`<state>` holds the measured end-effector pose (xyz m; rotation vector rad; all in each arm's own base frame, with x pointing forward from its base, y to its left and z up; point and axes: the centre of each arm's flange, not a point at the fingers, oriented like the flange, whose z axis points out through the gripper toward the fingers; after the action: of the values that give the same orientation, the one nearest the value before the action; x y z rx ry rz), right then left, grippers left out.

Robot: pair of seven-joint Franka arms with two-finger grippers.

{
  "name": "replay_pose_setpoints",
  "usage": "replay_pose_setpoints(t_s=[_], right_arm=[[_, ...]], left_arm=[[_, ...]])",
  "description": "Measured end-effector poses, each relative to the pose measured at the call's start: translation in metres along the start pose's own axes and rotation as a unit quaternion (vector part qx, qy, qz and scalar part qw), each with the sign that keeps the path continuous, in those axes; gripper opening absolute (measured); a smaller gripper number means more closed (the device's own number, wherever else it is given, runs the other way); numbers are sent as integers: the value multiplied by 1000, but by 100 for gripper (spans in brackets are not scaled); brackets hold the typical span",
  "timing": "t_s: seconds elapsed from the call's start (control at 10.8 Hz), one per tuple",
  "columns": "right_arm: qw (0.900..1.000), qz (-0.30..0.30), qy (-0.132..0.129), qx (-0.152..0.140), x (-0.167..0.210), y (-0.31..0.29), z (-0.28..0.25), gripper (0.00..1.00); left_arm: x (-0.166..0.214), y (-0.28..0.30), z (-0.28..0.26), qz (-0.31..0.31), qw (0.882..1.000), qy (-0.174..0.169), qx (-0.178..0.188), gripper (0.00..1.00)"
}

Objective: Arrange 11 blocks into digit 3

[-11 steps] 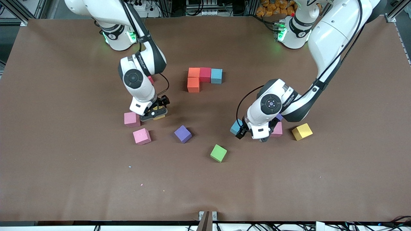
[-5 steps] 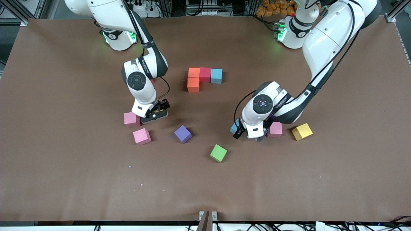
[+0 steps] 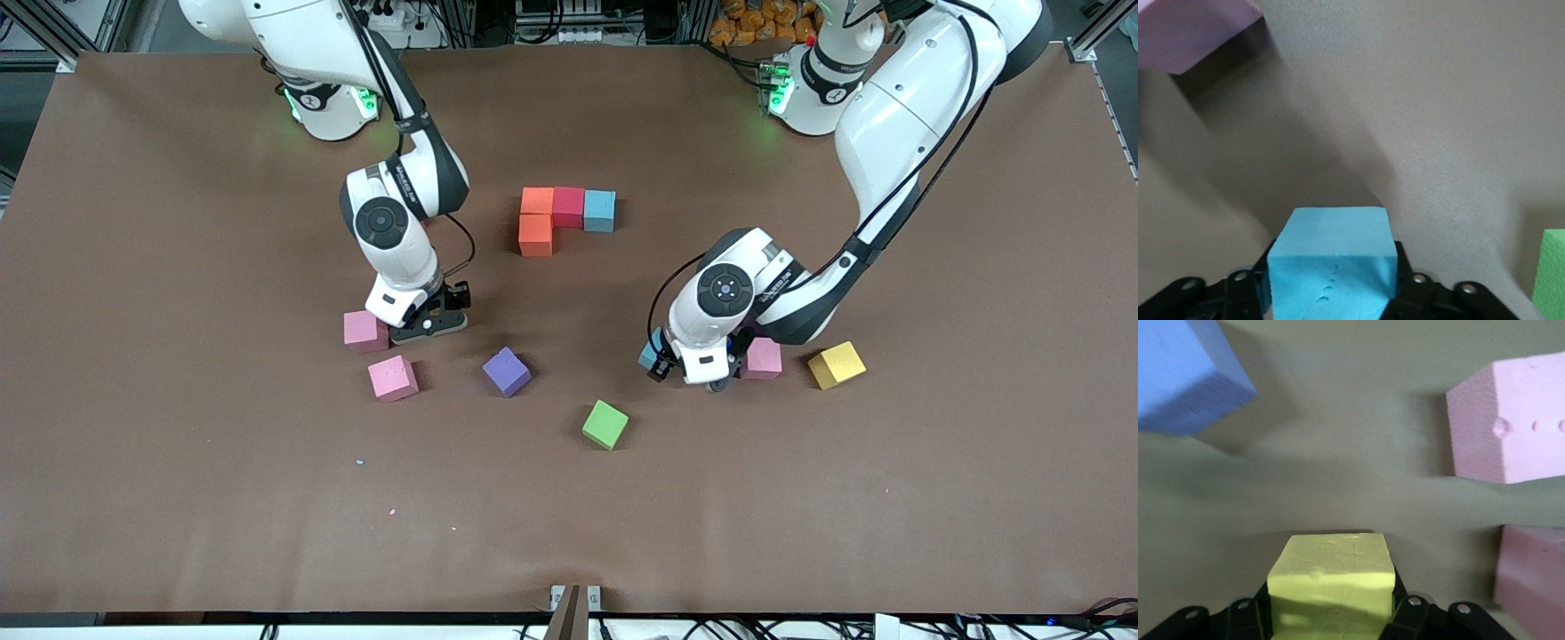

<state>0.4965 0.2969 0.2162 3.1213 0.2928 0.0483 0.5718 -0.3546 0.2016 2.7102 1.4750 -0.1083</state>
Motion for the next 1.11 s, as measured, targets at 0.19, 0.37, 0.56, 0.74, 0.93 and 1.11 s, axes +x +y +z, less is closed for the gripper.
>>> replay_pose_setpoints(t_s=[0.19, 0.37, 0.56, 0.74, 0.93, 1.11], right_arm=[[999, 33, -14, 2, 2, -25, -12, 63], [997, 75, -17, 5, 1, -48, -21, 63], [995, 99, -20, 9, -11, -75, -22, 63], [993, 114, -27, 16, -27, -104, -20, 63], [992, 118, -29, 19, -41, -129, -20, 63], [993, 112, -27, 19, -51, -149, -16, 63]], left_arm=[[-2, 4, -5, -30, 1000, 0, -9, 61], [2, 13, -20, -46, 999, 3, -26, 61], [6, 23, -51, -46, 997, 13, -54, 61], [11, 40, -106, -50, 993, 27, -102, 61], [16, 47, -146, -53, 989, 39, -133, 61], [16, 47, -153, -52, 988, 41, -137, 61]])
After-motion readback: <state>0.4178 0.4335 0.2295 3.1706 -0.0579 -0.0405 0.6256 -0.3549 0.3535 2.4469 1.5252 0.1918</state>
